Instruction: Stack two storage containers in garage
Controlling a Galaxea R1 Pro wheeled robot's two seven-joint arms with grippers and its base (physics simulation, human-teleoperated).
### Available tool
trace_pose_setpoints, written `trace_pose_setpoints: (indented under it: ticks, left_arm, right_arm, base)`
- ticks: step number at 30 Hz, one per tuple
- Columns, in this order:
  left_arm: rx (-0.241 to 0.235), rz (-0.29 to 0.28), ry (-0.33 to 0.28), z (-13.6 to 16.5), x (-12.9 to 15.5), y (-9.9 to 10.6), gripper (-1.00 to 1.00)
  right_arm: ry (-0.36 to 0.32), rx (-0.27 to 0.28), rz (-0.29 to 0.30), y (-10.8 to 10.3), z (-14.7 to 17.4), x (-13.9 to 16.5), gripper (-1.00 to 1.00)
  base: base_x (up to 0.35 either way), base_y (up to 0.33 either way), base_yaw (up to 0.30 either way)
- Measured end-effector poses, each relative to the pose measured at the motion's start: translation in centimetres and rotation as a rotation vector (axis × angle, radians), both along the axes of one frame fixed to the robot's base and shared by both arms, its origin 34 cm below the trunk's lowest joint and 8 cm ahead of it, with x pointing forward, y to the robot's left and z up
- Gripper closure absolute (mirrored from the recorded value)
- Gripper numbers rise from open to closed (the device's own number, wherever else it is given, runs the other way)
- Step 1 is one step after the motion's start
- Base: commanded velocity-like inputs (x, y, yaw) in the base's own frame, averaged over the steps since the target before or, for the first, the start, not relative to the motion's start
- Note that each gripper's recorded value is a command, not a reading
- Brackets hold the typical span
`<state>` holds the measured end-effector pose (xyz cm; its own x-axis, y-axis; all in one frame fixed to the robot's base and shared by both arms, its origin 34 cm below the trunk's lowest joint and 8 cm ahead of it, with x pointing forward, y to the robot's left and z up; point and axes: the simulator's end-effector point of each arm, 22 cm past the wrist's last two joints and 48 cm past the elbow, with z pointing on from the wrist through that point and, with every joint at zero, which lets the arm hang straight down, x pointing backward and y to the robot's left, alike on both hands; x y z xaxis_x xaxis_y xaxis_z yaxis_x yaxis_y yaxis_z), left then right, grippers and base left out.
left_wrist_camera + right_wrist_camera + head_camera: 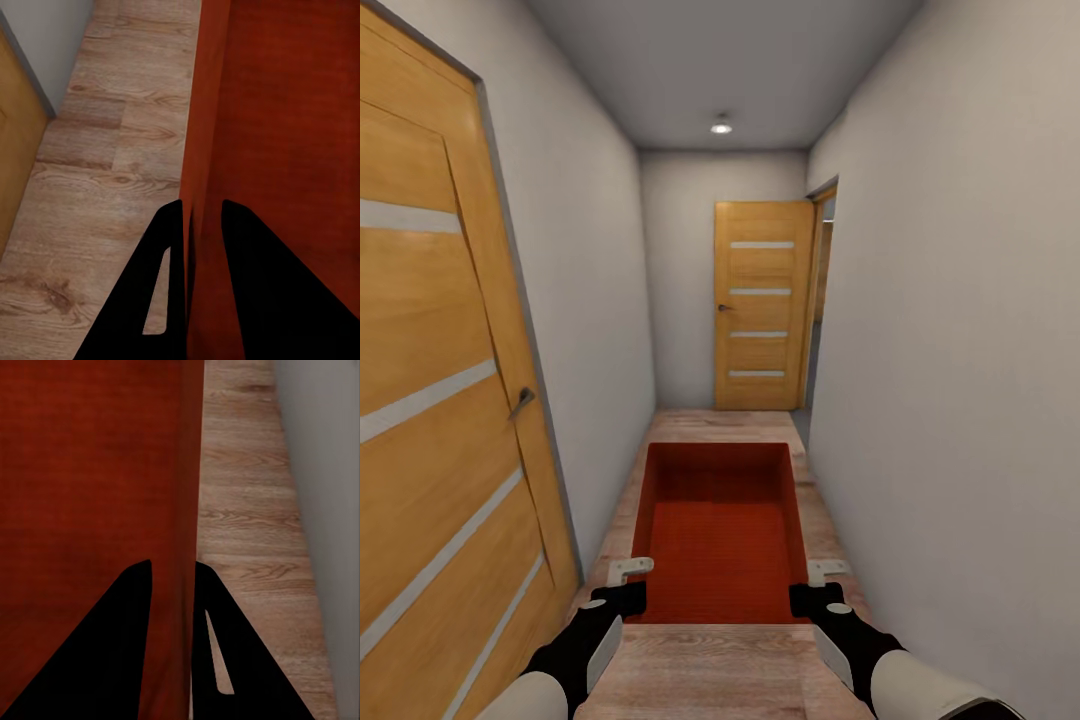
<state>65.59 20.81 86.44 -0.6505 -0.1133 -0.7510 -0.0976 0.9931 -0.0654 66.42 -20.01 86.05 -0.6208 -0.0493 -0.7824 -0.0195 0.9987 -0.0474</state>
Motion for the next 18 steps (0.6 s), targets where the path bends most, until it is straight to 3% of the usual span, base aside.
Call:
trace_pose_setpoints:
  ticks: [18]
  left_arm:
    - [-0.002,0.001,0.002,-0.08,-0.06,0.03,1.00]
  right_arm:
    - [0.002,-0.001,0.001,0.04,-0.03,-0.03,1.00]
  base:
    - [0.323,0.000,0.000]
